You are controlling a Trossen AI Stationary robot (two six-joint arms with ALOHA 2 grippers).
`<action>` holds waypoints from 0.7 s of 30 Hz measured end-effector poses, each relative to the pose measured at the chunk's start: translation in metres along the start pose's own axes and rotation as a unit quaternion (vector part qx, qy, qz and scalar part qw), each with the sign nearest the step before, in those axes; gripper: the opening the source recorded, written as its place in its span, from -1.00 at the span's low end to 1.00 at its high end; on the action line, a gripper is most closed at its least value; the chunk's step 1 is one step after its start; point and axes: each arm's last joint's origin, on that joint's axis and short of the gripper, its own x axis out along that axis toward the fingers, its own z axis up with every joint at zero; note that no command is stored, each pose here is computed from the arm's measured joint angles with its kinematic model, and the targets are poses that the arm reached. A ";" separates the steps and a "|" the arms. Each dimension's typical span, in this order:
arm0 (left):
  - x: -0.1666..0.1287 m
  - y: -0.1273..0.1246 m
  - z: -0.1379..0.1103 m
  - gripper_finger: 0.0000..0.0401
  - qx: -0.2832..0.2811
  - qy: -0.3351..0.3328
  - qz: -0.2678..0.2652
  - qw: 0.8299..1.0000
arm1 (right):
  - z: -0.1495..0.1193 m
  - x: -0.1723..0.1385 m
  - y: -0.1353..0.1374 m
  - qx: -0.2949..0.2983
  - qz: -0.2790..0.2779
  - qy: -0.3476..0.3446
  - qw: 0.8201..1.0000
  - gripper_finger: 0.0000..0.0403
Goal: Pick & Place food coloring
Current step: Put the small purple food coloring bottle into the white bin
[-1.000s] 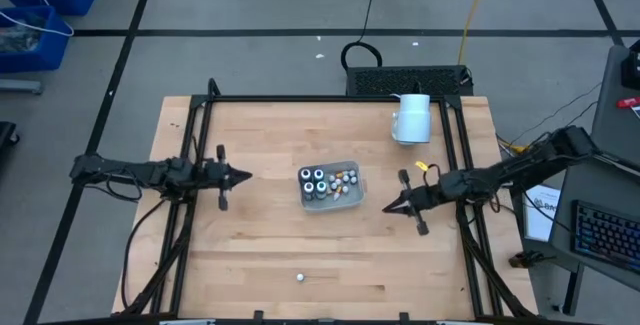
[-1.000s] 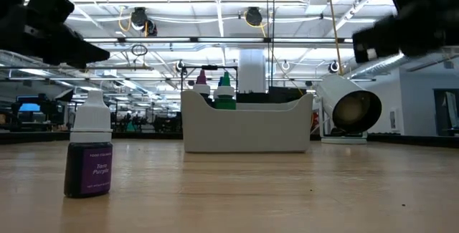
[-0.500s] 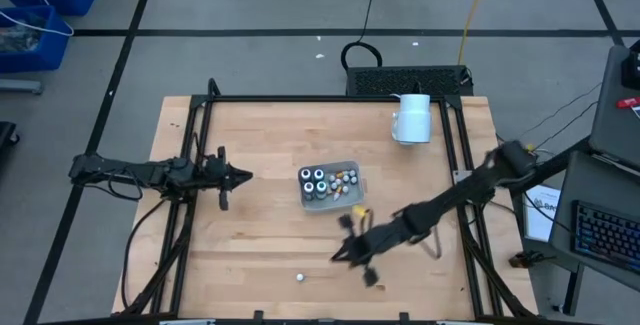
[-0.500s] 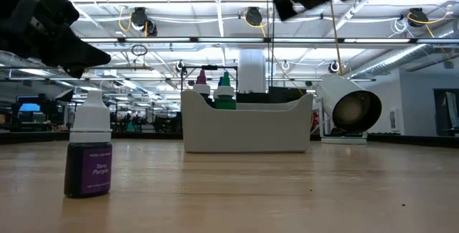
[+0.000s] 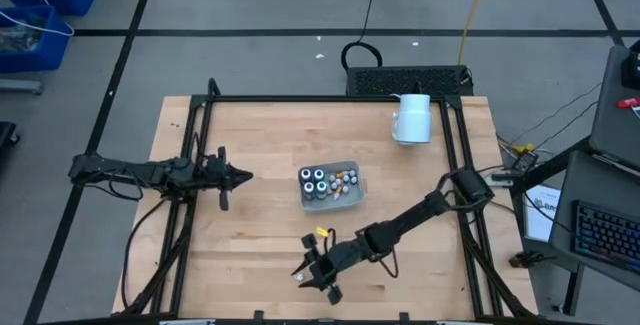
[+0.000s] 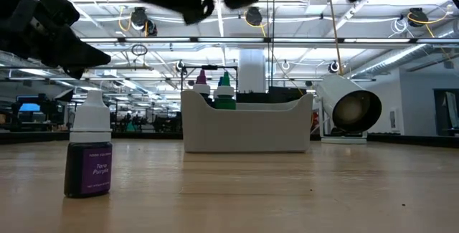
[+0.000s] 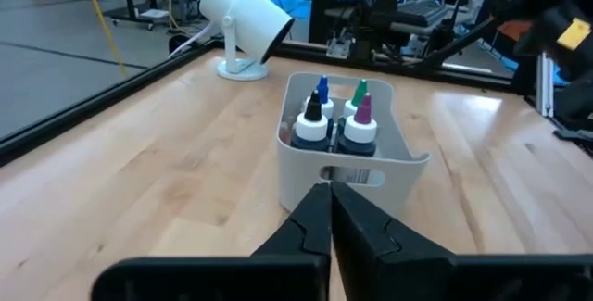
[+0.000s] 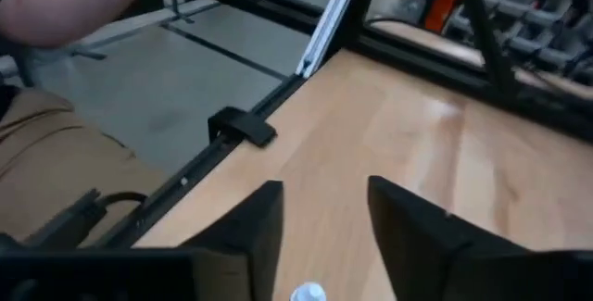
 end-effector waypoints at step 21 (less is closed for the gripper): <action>0.000 0.001 0.000 -0.77 0.001 0.000 0.013 1.000 | -0.043 0.020 -0.002 0.032 0.024 0.044 0.998 -0.12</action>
